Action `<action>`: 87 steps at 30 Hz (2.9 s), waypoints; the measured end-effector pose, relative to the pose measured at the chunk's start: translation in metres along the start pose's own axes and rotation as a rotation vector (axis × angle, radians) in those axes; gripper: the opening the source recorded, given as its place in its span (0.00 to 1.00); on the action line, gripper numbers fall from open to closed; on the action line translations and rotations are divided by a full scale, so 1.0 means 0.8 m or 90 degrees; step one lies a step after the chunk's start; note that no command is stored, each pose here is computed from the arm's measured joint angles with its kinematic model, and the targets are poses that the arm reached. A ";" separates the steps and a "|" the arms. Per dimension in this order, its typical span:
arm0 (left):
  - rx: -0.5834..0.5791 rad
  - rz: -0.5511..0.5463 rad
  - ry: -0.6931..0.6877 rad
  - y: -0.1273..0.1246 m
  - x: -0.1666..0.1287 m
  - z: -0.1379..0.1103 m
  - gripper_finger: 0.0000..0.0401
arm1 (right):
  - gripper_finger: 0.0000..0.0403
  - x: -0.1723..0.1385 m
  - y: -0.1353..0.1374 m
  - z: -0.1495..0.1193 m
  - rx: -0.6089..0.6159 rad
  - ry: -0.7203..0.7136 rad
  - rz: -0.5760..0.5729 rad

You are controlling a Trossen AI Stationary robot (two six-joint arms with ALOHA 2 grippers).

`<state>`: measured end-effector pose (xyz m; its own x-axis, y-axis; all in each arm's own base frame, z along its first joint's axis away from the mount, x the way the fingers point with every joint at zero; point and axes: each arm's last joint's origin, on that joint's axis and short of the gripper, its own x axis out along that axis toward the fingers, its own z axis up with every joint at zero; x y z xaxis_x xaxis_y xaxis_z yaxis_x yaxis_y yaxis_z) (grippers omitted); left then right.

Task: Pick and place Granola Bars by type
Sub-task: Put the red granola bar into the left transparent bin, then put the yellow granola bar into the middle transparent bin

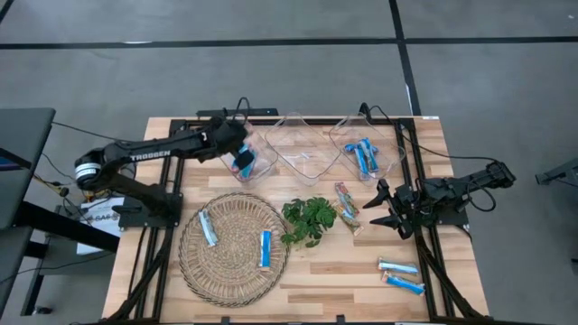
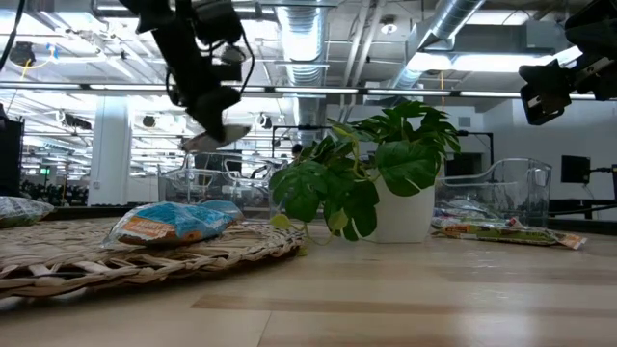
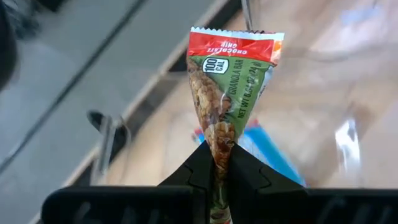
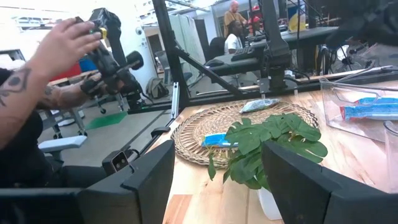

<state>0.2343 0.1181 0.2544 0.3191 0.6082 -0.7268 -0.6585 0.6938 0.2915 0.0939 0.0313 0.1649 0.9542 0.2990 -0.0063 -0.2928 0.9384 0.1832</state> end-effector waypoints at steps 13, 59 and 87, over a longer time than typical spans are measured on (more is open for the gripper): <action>0.037 -0.055 0.093 -0.007 0.032 -0.011 0.05 | 0.58 0.000 0.000 0.000 0.000 0.000 0.000; 0.147 -0.420 -0.169 -0.115 -0.099 -0.009 0.34 | 0.58 0.000 0.000 0.000 0.000 0.000 0.000; -0.252 -0.177 0.349 -0.149 -0.192 -0.173 0.34 | 0.58 0.000 0.000 0.000 0.000 0.000 0.000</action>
<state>0.1691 -0.1115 0.2453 0.1915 0.0775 -0.9784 -0.8326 0.5406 -0.1202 0.0939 0.0313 0.1648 0.9543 0.2989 -0.0064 -0.2927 0.9384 0.1835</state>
